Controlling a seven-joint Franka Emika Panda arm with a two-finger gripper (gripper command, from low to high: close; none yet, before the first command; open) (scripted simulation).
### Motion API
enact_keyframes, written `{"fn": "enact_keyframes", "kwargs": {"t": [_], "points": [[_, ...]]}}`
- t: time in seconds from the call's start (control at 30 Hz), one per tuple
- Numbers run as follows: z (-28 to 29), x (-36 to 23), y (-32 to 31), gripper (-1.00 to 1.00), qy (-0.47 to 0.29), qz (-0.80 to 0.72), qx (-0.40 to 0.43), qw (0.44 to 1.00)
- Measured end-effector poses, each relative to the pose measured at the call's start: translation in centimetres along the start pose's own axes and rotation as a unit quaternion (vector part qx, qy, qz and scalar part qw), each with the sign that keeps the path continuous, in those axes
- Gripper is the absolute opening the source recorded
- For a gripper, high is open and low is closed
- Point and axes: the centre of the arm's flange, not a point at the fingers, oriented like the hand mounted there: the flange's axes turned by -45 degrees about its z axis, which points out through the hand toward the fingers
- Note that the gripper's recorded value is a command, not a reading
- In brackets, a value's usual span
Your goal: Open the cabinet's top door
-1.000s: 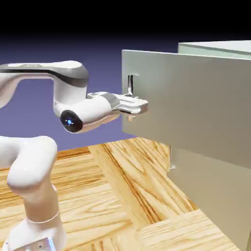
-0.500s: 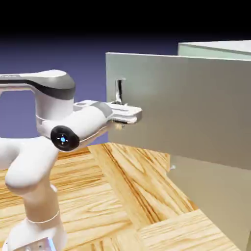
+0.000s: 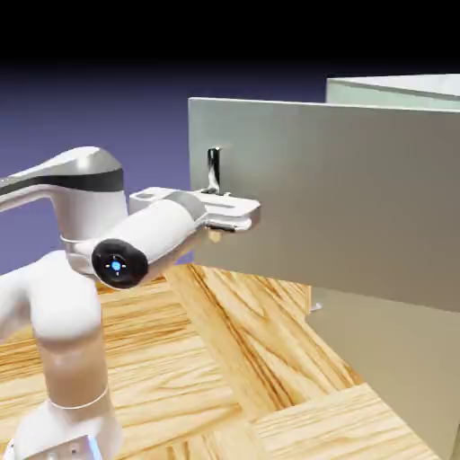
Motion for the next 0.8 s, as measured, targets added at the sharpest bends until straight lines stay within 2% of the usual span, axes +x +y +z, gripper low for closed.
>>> {"fn": "enact_keyframes", "kwargs": {"t": [0.27, 0.8], "points": [[-3.6, 0.0, -1.4, -1.00, -0.001, 0.000, -0.041, 0.999], [-16.9, 0.0, -9.8, -1.00, -0.001, 0.000, -0.205, 0.979]]}}
